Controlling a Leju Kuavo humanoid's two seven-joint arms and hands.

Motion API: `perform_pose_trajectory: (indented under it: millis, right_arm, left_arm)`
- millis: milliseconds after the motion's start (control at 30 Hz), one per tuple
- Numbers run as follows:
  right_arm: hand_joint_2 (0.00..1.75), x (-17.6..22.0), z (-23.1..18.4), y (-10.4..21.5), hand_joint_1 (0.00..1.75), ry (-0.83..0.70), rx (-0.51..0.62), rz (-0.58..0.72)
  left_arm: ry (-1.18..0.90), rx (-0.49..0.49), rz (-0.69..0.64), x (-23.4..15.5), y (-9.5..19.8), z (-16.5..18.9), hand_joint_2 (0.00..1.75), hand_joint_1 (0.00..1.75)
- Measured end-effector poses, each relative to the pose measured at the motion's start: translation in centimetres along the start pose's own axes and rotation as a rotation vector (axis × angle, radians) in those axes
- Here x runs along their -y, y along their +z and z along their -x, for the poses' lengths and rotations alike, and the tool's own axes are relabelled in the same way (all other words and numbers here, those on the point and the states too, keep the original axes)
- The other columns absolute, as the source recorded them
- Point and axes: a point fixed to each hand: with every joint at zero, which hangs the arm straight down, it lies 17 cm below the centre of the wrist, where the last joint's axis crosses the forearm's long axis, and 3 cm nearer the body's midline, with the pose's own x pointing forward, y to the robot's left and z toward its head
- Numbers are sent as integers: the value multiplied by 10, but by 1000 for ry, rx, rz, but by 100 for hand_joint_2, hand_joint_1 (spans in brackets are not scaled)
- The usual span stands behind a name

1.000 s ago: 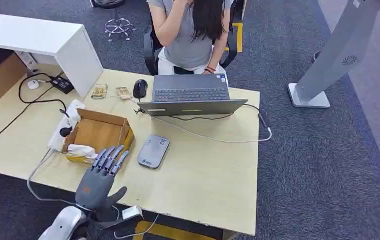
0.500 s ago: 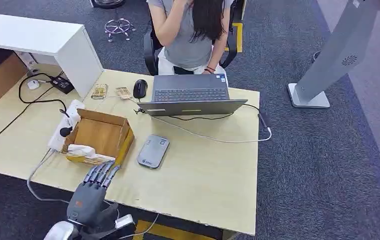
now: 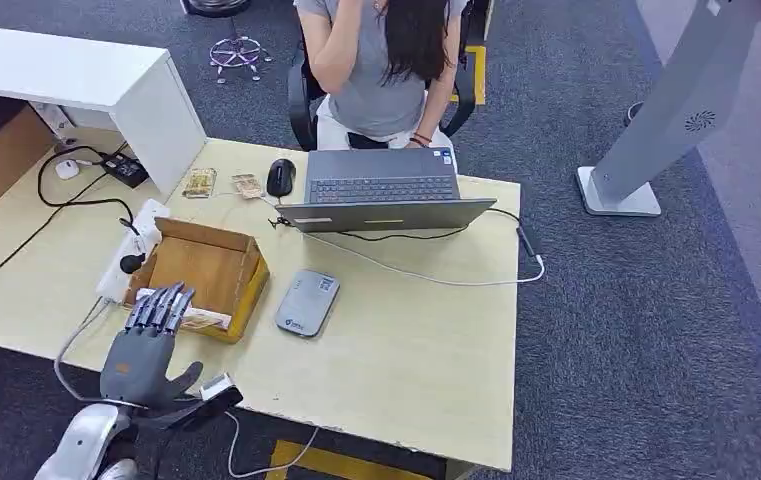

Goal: Pass the card to the sensor for recognition and then transmit it.

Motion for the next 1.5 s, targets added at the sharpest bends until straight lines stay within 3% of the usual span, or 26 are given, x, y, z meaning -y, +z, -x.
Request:
perform_pose_trajectory:
  millis: [567,1367,1400,1500]
  right_arm:
    - [0,1,-7,-1,0,12,10,0]
    - [0,0,-8,-1,0,19,6,-8]
    - [0,0,-8,-1,0,19,7,-8]
    - [0,0,-8,-1,0,19,7,-9]
  left_arm:
    - [-12,-18,5,2,-24,8,175,0]
    - [-22,-26,39,15,-23,10,175,0]
    - [-22,-26,39,15,-23,10,175,175]
    - [-22,-27,39,15,-23,10,175,175]
